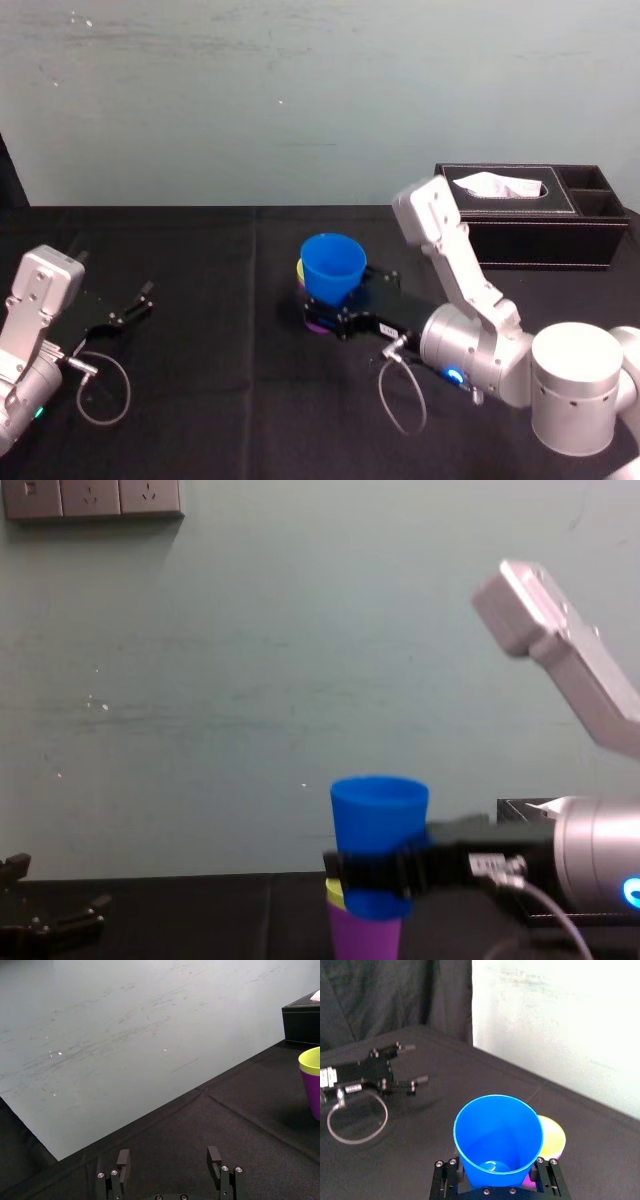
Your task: Stack the three plastic cups sequentially using one hand.
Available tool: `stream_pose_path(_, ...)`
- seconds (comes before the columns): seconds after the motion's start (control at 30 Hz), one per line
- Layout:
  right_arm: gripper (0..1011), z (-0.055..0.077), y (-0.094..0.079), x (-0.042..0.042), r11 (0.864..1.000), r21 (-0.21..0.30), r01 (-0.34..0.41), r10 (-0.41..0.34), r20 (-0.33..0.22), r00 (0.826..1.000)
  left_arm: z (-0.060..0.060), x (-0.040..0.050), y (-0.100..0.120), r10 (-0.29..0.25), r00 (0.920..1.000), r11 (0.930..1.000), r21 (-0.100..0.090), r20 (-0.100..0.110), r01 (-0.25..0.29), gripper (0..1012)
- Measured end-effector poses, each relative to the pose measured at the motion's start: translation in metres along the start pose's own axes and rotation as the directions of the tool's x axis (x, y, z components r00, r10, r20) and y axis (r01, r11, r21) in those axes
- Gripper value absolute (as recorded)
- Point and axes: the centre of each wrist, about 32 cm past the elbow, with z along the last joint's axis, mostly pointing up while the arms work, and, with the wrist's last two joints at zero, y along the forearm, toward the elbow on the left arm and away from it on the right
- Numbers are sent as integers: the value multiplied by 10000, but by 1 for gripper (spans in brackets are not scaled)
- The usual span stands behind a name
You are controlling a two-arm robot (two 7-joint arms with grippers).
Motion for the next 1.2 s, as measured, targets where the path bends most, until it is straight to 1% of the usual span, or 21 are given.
stream_pose_path(0.1, 702, 120, 37, 59, 9997, 246, -8, 8, 5, 10000, 0, 0, 0, 0, 10000, 10000, 1, 0, 0, 1000)
stream_pose_path(0.17, 702, 153, 62, 80, 9995, 308, 0, 0, -22, 10000, 0, 0, 0, 0, 10000, 10000, 0, 0, 0, 1000)
stream_pose_path(0.2, 702, 182, 89, 103, 9994, 353, 20, -19, -36, 10000, 0, 0, 0, 0, 10000, 10000, 0, 0, 0, 1000)
stream_pose_path(0.3, 702, 207, 139, 132, 9993, 367, 42, -39, -78, 10000, 0, 0, 0, 0, 10000, 10000, 0, 0, 0, 1000)
stream_pose_path(0.4, 702, 233, 236, 176, 9992, 393, 119, -115, -93, 9999, 0, 0, 0, 0, 10000, 10000, 1, 0, 0, 1000)
stream_pose_path(0.7, 702, 191, 458, 275, 9989, 378, 287, -283, -107, 9995, 0, 0, 0, 0, 10000, 10000, 0, 0, 0, 1000)
stream_pose_path(0.97, 702, 134, 558, 333, 9981, 410, 453, -458, 131, 9989, 0, 0, 0, 0, 10000, 10000, 0, 0, 0, 1000)
stream_pose_path(1.2, 702, 96, 613, 358, 9979, 321, 570, -576, 184, 9982, 0, 0, 0, -1, 10000, 10000, 1, 0, 1, 1000)
